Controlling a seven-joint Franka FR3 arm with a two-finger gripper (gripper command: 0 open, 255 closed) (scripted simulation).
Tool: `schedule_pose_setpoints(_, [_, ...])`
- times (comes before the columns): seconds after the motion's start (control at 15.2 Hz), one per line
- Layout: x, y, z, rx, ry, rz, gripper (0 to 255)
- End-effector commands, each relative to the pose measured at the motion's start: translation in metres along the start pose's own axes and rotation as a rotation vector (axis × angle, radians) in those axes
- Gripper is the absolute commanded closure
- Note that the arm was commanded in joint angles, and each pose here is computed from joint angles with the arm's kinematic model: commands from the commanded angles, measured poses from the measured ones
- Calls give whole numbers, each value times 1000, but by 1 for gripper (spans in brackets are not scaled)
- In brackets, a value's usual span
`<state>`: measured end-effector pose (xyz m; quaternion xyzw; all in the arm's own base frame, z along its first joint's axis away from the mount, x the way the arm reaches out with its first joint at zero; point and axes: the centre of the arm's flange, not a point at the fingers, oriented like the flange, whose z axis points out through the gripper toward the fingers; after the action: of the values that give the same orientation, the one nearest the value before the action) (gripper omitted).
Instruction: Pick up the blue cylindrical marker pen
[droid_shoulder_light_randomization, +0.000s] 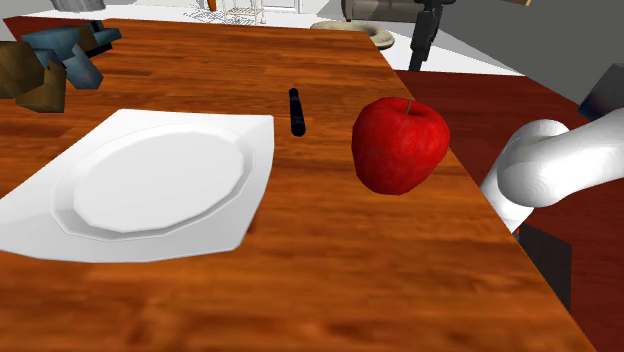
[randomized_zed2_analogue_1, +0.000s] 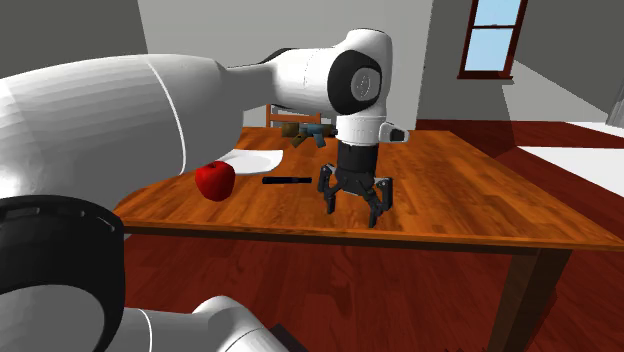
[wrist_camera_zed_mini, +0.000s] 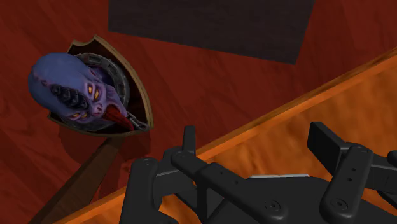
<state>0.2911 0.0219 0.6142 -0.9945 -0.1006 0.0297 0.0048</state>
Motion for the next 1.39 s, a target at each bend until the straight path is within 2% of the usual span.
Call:
schedule_pose_setpoints(0.0, [0,0,0,0,0,0,0])
schedule_pose_setpoints(0.66, [21,-125,-4,29,30,396,0])
schedule_pose_setpoints(1.32, [89,-232,-13,58,61,791,0])
